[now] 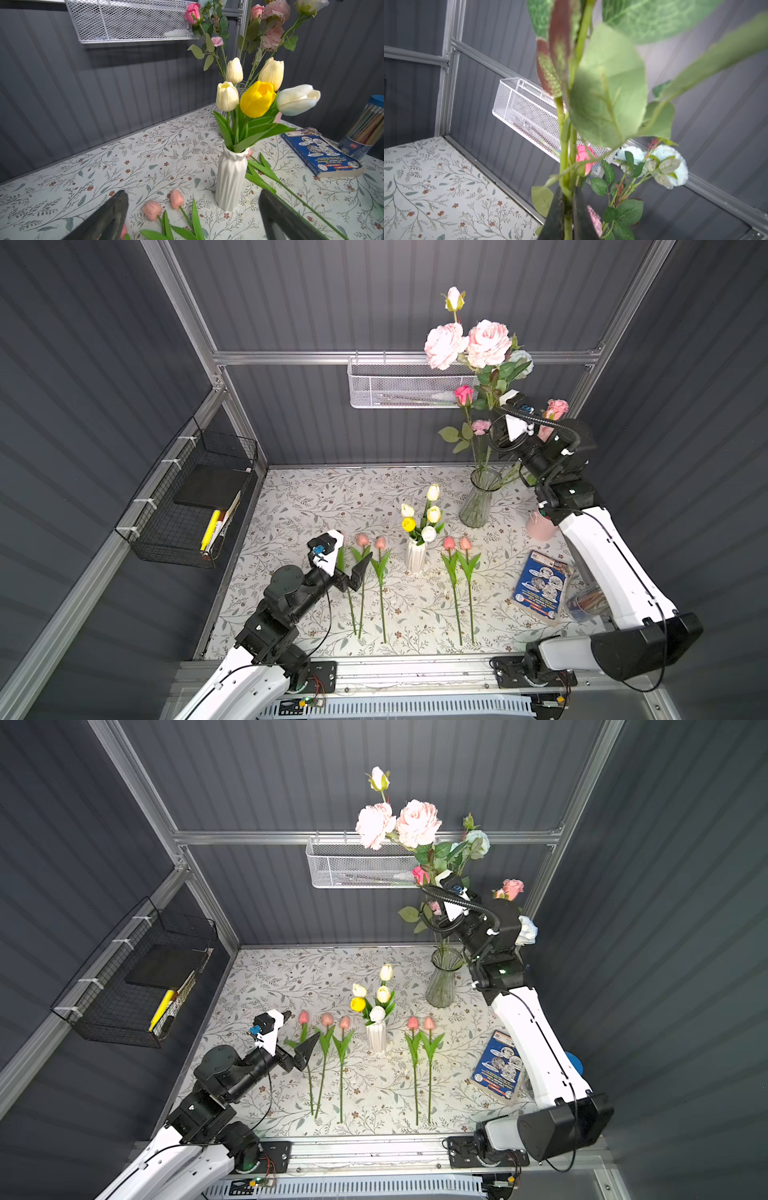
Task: Pick out pink flowers from the vase
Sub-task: Pick up the flower from the vase, then place the flower at the center of the board.
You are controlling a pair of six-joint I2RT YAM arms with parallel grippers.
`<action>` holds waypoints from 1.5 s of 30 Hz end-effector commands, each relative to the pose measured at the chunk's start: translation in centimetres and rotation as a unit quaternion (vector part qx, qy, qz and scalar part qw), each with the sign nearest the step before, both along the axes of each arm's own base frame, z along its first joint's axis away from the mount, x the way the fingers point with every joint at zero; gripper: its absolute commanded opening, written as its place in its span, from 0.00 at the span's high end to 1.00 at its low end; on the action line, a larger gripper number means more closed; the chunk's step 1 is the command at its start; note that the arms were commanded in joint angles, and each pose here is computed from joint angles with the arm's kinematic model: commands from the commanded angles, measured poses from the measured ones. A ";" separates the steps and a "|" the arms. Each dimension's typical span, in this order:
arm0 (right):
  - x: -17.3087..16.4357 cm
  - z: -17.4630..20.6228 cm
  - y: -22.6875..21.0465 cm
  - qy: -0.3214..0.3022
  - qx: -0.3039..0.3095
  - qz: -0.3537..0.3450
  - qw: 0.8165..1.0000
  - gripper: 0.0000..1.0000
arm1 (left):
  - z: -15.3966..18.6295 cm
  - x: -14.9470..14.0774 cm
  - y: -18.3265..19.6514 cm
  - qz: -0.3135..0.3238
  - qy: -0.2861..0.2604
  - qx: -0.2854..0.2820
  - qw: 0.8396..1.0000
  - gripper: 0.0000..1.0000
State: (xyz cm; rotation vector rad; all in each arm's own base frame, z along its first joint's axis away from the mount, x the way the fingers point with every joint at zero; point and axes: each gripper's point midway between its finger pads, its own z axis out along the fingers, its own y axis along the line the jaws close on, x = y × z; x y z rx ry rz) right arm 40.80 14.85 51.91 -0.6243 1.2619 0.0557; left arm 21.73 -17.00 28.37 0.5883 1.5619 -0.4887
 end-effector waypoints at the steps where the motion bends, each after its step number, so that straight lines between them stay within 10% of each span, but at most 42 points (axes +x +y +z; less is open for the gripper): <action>1: -2.1 2.5 0.6 -0.014 0.003 0.007 1.000 1.00 | -0.3 -0.1 -0.3 -0.008 -0.005 0.007 1.000 0.01; 9: -5.3 3.5 2.7 0.042 0.035 0.006 0.998 1.00 | -0.4 -0.1 -0.3 -0.008 -0.004 0.010 1.000 0.01; 22: -10.3 -8.3 0.2 0.295 0.068 -0.061 0.951 1.00 | -0.9 0.3 -0.6 -0.010 0.003 0.018 1.000 0.01; 45: -10.8 -27.4 3.7 0.576 0.138 -0.108 0.798 1.00 | -1.4 0.4 -0.6 -0.006 0.008 0.029 1.000 0.01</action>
